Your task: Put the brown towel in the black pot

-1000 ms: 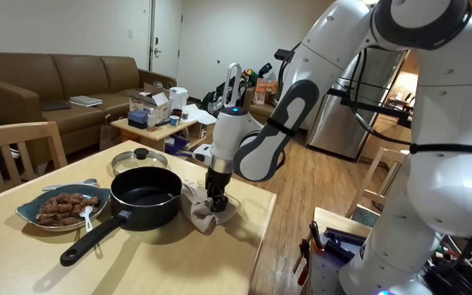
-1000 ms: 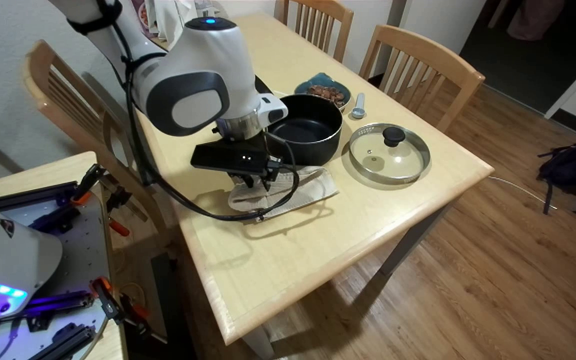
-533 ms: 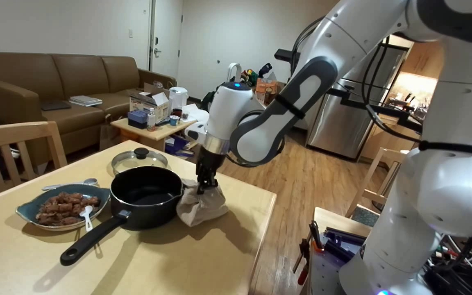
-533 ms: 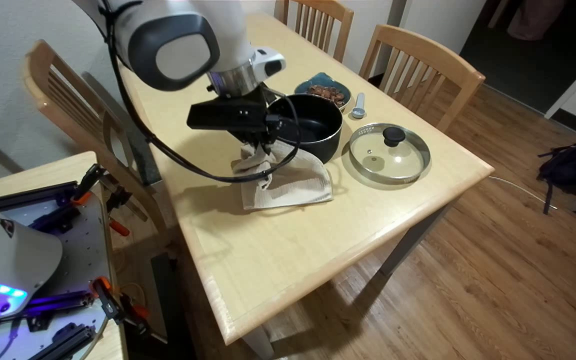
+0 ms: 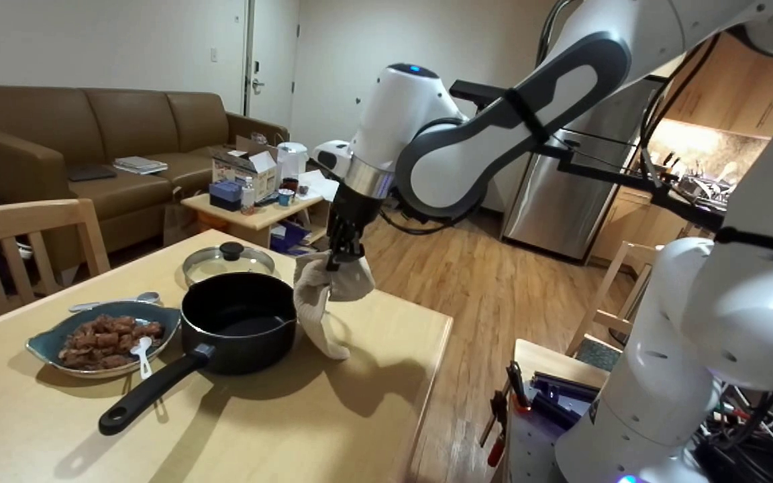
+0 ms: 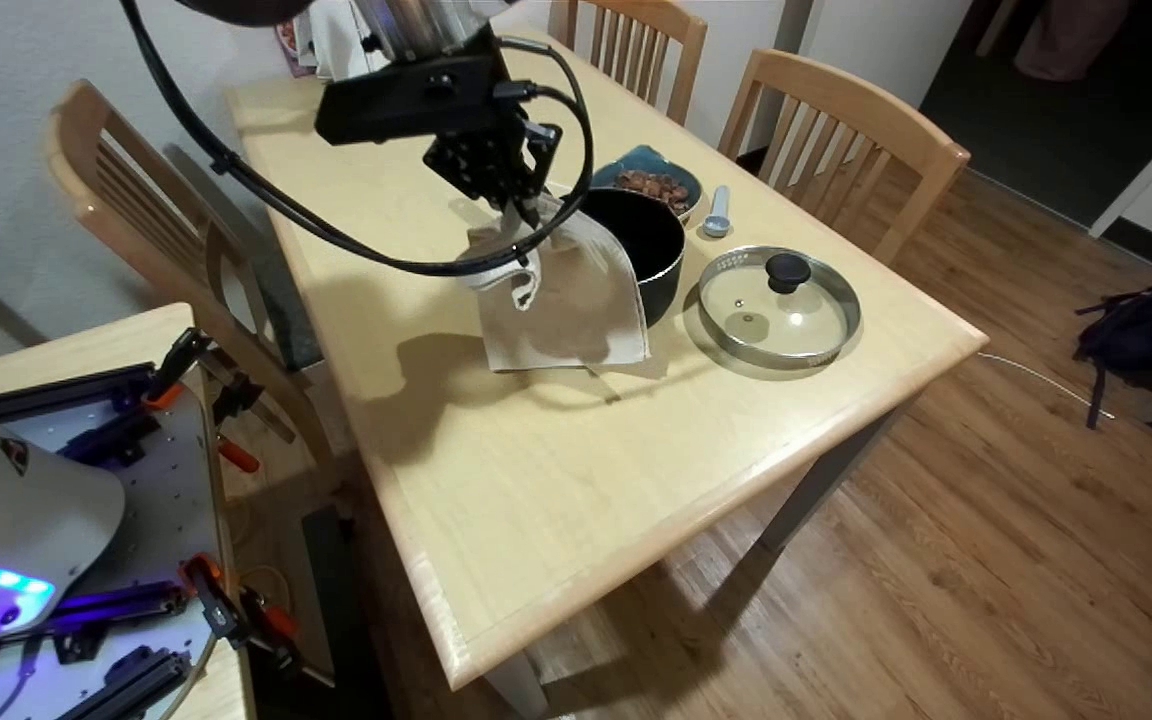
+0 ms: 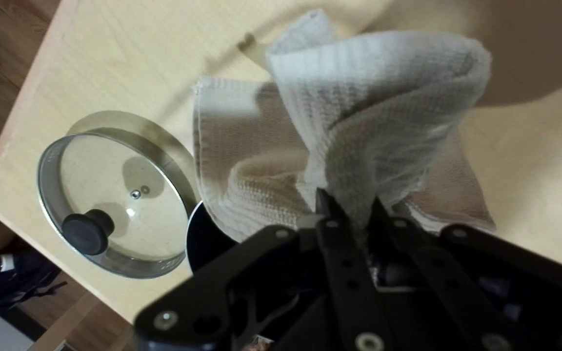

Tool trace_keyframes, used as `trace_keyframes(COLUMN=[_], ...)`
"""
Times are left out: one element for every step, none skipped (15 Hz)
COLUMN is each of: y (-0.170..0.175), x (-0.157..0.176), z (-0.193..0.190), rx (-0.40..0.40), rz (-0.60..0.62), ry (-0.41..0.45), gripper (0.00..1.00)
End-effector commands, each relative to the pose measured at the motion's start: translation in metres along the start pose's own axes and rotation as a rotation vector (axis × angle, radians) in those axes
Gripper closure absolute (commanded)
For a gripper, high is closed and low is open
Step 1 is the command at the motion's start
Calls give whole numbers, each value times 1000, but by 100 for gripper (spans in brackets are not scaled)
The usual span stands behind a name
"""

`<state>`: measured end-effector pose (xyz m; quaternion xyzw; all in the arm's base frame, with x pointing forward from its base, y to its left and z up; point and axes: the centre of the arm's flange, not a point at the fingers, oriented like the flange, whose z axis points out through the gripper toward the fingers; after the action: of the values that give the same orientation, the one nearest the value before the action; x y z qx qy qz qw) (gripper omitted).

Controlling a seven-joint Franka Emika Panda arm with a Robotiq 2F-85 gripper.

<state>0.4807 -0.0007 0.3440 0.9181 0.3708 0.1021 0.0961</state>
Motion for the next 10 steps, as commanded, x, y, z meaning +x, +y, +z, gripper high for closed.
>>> trace_keyframes(y=[0,1,3,5,6,8,9,9,8,7], x=[-8,-8,-7,-6,-5,-2,0,3,7,11], z=[-41,-49,-56,-62,-68,-73,-78,-82,-86,-89], rx=[-52,-76,-110,-137,-160,-176,-191,-201,-214,-230], rz=[40,45,43,37,30,28,23,15,8,-1], ry=[33,50,67,87,109,137,161,183,206,230], gripper=[95,95,95,95,95,95,95,95,95,95])
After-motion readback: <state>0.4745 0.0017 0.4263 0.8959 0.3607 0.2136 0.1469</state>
